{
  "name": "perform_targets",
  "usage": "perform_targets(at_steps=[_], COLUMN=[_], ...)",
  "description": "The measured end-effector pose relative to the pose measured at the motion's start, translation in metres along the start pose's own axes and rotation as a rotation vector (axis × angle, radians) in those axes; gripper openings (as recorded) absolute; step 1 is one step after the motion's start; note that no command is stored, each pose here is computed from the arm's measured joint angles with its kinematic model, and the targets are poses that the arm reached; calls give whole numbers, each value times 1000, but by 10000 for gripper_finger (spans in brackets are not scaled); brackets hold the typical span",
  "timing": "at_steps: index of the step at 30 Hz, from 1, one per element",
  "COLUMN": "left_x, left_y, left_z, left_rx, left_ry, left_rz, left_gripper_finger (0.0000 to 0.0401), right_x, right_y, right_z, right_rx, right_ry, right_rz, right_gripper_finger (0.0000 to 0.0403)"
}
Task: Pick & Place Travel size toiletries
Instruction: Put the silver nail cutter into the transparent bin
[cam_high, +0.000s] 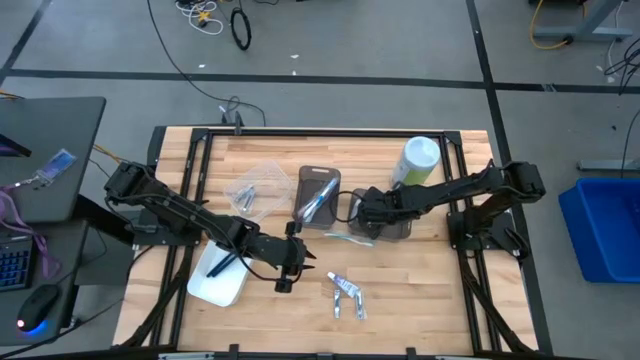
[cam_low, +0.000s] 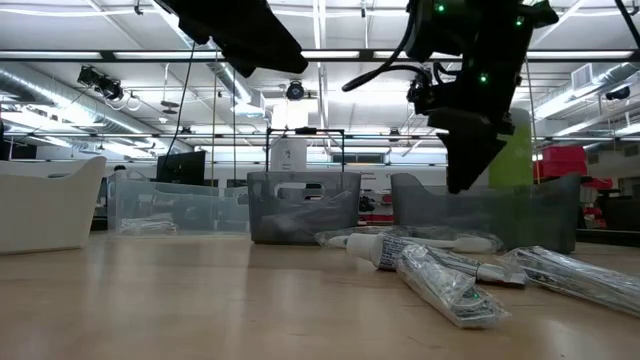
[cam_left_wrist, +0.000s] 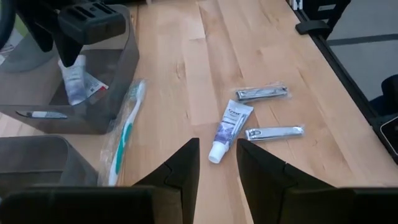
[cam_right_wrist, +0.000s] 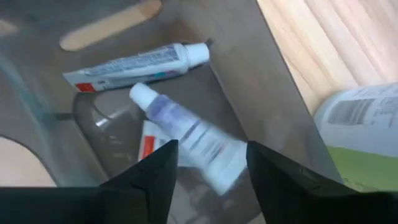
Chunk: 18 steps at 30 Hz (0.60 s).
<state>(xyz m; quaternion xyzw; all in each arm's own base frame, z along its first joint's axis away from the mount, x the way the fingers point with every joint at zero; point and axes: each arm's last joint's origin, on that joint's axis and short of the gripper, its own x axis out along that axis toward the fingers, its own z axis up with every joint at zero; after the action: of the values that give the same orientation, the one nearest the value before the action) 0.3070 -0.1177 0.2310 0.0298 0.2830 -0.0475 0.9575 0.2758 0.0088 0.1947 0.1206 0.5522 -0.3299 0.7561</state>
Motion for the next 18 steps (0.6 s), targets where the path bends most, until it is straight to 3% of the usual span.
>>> perform_targets(at_steps=[6,13,18], left_x=[0,0,0], left_y=[0,0,1], left_z=[0,0,0], left_rx=[-75,-95,-101], left_ry=[0,0,-6], left_rz=[0,0,34], left_gripper_finger=[114,114,114], right_x=[-5,-24,-32], right_y=[5,16,29], right_z=[3,15,10], right_rx=[31,70,163], right_ry=[-11,73,176], right_rz=[44,268,423], right_gripper_finger=[203,187,188])
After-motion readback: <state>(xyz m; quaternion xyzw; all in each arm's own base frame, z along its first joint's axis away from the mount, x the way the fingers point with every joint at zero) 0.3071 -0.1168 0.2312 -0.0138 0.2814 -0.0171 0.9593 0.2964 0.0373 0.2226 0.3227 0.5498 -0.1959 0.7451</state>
